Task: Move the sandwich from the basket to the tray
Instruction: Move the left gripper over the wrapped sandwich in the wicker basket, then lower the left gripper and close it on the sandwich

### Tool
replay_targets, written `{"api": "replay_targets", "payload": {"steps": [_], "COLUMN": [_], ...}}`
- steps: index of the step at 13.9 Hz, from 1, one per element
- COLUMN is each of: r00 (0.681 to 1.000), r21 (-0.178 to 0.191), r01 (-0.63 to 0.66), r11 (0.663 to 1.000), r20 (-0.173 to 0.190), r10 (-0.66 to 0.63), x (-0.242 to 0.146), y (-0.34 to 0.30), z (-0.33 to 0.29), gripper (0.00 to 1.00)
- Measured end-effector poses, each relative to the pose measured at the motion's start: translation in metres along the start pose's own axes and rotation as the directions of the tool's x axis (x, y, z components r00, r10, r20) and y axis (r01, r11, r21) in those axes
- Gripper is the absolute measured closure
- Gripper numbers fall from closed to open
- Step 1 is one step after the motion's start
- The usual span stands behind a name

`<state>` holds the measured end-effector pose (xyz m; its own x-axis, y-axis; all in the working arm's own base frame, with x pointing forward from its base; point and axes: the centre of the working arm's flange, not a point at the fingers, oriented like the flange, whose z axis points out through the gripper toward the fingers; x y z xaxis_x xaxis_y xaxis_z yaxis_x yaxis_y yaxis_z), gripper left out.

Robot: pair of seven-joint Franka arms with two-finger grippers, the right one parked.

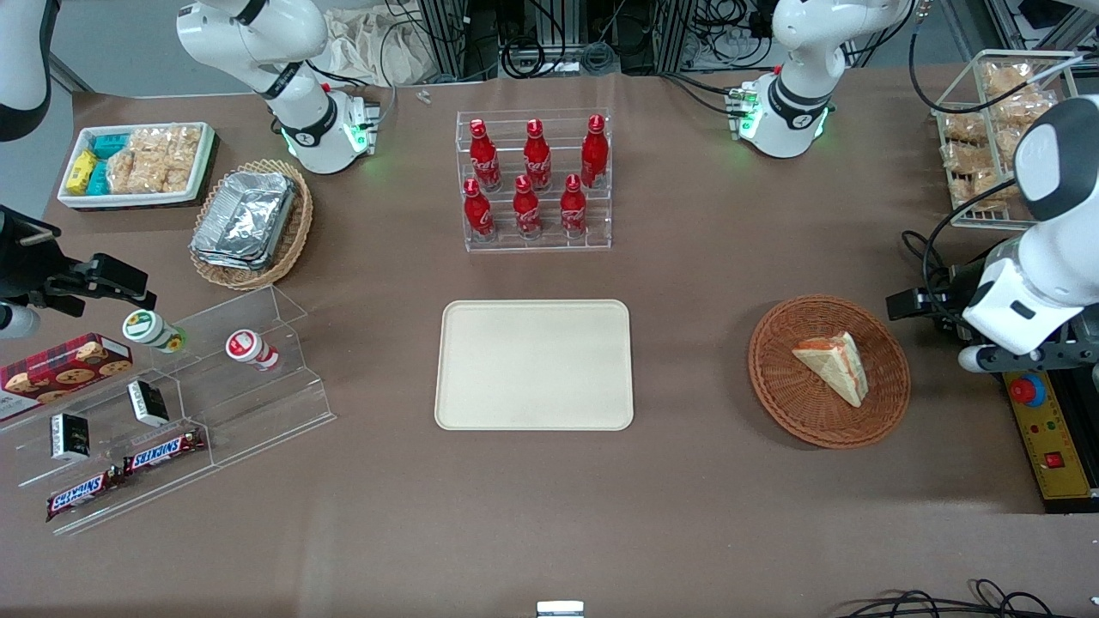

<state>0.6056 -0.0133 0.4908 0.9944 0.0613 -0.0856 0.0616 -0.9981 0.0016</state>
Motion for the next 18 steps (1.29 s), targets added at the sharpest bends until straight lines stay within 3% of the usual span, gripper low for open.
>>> {"api": "replay_targets", "payload": {"steps": [3,6,9,12,14,18], "r00": [0.991,0.961,0.904,0.842,0.798,0.742], "r21": [0.0,-0.007,-0.01,0.023,0.004,-0.007], "r01": [0.13,0.277,0.427,0.539,0.602,0.671], "r11": [0.991,0.961,0.904,0.842,0.798,0.742], "r20": [0.005,-0.01,-0.018,-0.029,-0.028,-0.005], "r10": [-0.13,-0.277,-0.427,-0.538,-0.602,-0.671], "x": [-0.001,-0.001,-0.004,0.0,0.008,0.014], "y": [-0.001,0.004,0.005,0.002,0.002,0.003], "z": [0.018,0.049,0.094,0.133,0.153,0.179], "gripper": [0.0,0.0,0.0,0.0,0.0,0.0]}}
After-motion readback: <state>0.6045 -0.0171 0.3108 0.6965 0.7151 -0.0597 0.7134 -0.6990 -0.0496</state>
